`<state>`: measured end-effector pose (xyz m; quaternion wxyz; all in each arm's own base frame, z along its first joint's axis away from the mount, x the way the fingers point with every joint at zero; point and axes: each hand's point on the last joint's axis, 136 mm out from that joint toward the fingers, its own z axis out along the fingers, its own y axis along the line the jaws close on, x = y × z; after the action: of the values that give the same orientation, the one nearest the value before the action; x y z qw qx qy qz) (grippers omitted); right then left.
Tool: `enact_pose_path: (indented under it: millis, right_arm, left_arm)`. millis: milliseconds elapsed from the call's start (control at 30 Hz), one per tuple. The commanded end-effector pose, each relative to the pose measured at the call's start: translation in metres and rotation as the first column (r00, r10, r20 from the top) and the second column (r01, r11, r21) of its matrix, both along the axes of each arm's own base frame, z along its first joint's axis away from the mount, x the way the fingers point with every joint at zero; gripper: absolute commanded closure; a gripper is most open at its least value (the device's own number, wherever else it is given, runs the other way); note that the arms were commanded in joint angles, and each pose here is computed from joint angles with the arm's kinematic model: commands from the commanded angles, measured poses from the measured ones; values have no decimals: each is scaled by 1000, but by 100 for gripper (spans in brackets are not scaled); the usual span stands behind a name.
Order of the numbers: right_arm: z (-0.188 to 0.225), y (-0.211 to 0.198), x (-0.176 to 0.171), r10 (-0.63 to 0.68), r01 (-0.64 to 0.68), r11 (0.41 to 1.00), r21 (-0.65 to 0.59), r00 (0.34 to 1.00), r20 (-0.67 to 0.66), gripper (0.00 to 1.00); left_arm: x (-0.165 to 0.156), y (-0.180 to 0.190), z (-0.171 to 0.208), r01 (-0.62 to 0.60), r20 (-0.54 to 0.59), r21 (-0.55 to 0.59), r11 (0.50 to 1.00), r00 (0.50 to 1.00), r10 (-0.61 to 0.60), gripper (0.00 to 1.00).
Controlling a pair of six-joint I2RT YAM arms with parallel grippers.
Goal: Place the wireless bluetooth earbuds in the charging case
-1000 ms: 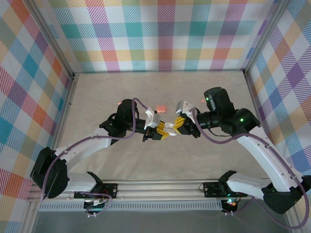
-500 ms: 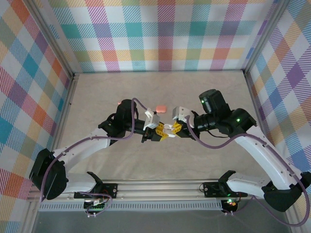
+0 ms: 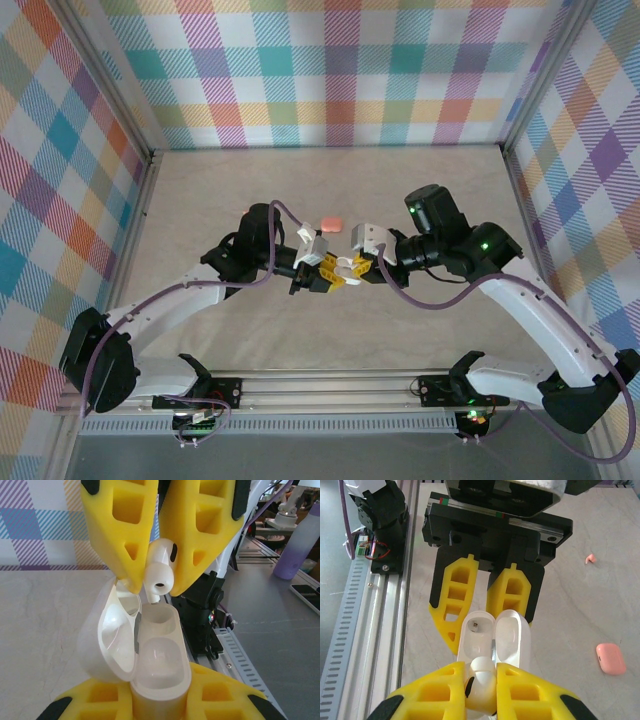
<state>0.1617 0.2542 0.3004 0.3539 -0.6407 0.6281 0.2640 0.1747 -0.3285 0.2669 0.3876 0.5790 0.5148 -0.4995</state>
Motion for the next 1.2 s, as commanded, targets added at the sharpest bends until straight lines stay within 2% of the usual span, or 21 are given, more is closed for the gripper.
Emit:
enact_pose_path:
  millis: [0,300,700,967,1167]
  right_arm:
    - [-10,0,-4,37,-37,999,-25,999,9,94]
    - [-18,-1,-7,51,-50,997,-59,999,13,94]
    - [-17,-4,0,39,-34,998,-46,991,129,94]
    - [-20,2,2,6,-5,1000,-11,997,74,93]
    - [-25,2,6,-25,27,999,-34,999,47,85]
  left_arm:
    - [-2,0,16,36,34,-37,999,999,-35,100]
    - [0,0,17,35,28,-39,999,999,-34,100]
    - [1,-3,27,74,-44,-52,996,996,-76,100]
    - [1,-3,30,89,-52,-56,994,994,-92,100]
    - [0,-2,30,90,-45,-56,994,995,-92,100]
